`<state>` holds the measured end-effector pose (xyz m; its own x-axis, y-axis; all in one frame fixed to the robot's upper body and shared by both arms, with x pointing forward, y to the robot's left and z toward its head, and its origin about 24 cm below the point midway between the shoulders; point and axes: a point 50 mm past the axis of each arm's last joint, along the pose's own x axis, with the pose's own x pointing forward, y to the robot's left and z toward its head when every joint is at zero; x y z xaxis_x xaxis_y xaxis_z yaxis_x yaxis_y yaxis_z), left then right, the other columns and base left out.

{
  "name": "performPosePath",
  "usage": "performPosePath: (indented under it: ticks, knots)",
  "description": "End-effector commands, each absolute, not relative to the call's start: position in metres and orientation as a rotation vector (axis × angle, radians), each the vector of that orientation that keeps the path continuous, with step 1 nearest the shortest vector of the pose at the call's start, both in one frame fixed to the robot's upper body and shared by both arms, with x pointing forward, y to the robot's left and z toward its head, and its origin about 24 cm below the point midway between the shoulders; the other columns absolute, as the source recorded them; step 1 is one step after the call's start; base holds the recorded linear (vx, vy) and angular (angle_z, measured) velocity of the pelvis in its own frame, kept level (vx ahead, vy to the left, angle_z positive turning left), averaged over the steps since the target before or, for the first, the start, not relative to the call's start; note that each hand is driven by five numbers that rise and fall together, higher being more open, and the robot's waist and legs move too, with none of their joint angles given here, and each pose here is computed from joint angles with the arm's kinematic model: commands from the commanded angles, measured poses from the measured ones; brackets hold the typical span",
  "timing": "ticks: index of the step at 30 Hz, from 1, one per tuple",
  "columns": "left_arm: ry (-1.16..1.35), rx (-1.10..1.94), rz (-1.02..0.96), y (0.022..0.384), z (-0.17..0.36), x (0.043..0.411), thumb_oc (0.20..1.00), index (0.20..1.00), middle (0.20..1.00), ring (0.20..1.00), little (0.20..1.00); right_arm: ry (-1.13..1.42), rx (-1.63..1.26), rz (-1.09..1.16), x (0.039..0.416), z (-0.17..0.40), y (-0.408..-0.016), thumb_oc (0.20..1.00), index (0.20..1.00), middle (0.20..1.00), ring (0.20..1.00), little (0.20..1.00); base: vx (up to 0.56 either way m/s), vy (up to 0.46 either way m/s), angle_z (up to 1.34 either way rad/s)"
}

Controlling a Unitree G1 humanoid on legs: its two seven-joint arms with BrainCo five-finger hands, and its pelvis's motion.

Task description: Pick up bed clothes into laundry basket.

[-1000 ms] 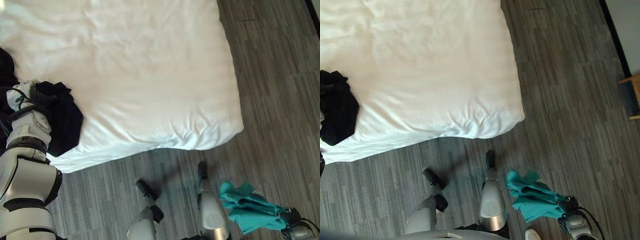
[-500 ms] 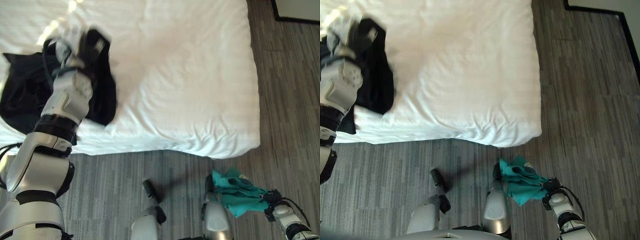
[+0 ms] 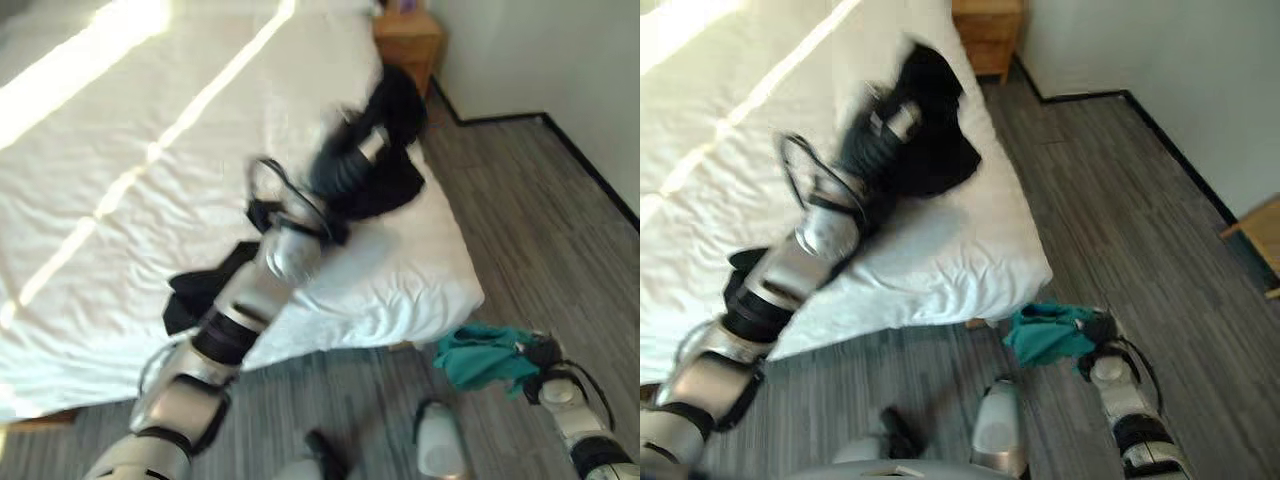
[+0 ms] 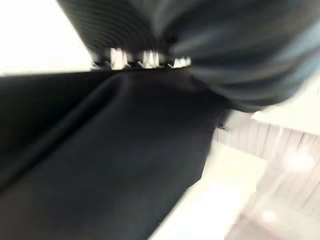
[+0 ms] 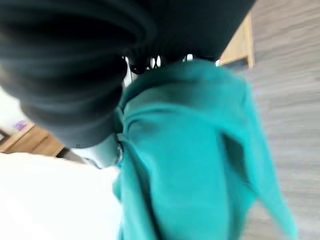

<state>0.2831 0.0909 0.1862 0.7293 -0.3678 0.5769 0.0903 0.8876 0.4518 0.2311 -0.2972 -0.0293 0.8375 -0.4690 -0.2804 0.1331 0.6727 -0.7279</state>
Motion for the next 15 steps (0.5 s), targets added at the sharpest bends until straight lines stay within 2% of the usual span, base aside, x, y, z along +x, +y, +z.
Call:
performPosePath:
  ticks: [1,2,5,9,13,14,15]
  knots:
    - [-0.618,0.268,-0.389,0.073,0.169,0.282,0.2,0.2,0.2,0.2,0.2,0.25,-0.935,-0.463,0.264,0.022,-0.31,0.2,0.2,0.2,0.2,0.2,-0.15,0.165,-1.8]
    - [-0.613,0.267,-0.389,0.074,0.168,0.282,0.2,0.2,0.2,0.2,0.2,0.254,-0.939,-0.461,0.263,0.021,-0.309,0.2,0.2,0.2,0.2,0.2,-0.21,0.11,-1.95]
    - [-0.528,0.248,-0.398,0.071,0.149,0.279,0.2,0.2,0.2,0.2,0.2,0.1,-0.957,-0.417,0.292,0.047,-0.282,0.2,0.2,0.2,0.2,0.2,-0.23,-0.092,-2.12]
    - [-0.399,0.211,-0.42,0.057,0.122,0.279,0.2,0.2,0.2,0.2,0.2,-0.016,-0.932,-0.328,0.316,0.062,-0.242,0.2,0.2,0.2,0.2,0.2,-0.18,-0.354,-2.86]
    - [-0.389,0.133,-0.39,0.044,0.124,0.283,0.2,0.2,0.2,0.2,0.2,-0.159,-0.985,-0.235,0.324,0.081,-0.209,0.2,0.2,0.2,0.2,0.2,-0.12,-0.173,-1.29]
    - [-0.416,0.112,-0.307,0.059,0.132,0.289,0.2,0.2,0.2,0.2,0.2,-0.33,-0.938,-0.228,0.307,0.121,-0.219,0.2,0.2,0.2,0.2,0.2,-0.34,0.076,-1.74]
    - [-0.414,0.092,-0.29,0.059,0.132,0.291,0.2,0.2,0.2,0.2,0.2,-0.275,-0.968,-0.157,0.306,0.104,-0.214,0.2,0.2,0.2,0.2,0.2,-0.33,0.103,-1.7]
